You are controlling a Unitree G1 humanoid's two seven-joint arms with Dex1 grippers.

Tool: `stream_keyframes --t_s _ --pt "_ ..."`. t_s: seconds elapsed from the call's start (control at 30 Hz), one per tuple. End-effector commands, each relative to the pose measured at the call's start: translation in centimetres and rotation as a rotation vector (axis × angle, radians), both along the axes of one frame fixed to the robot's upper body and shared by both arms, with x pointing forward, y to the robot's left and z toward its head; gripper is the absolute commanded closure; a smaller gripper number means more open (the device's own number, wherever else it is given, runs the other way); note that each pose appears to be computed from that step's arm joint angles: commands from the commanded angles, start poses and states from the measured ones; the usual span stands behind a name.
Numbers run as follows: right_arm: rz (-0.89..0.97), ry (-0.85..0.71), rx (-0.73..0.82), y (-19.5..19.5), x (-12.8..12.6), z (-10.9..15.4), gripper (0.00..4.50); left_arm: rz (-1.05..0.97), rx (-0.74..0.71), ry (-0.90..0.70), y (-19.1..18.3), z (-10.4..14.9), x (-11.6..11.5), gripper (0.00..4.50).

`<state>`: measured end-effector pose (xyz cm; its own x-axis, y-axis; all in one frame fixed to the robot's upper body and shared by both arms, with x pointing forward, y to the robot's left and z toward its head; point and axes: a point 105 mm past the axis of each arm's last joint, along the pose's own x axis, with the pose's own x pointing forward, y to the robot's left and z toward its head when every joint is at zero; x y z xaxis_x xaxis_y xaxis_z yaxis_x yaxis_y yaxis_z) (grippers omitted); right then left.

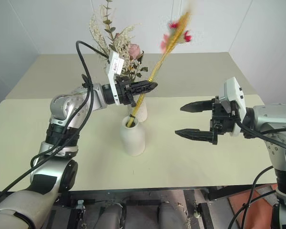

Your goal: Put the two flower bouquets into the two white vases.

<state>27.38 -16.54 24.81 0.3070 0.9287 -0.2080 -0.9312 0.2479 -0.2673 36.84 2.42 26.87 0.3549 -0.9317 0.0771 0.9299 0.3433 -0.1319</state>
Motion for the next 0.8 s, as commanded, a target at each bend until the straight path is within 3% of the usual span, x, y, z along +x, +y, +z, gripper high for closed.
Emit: stream_keyframes --t_s 0.03,0.53,0.8 --pt "0.014 -0.037 0.027 0.0 -0.5 1.1 0.00 0.023 -0.046 -0.091 0.3 2.3 -0.4 4.48" --pt "0.017 -0.032 0.025 -0.1 -0.5 1.0 0.00 0.044 -0.163 -0.094 1.7 3.0 -2.5 4.48" --pt "0.012 -0.035 0.025 -0.2 -0.4 1.1 0.00 0.060 -0.270 -0.199 2.7 3.5 -4.1 4.48"
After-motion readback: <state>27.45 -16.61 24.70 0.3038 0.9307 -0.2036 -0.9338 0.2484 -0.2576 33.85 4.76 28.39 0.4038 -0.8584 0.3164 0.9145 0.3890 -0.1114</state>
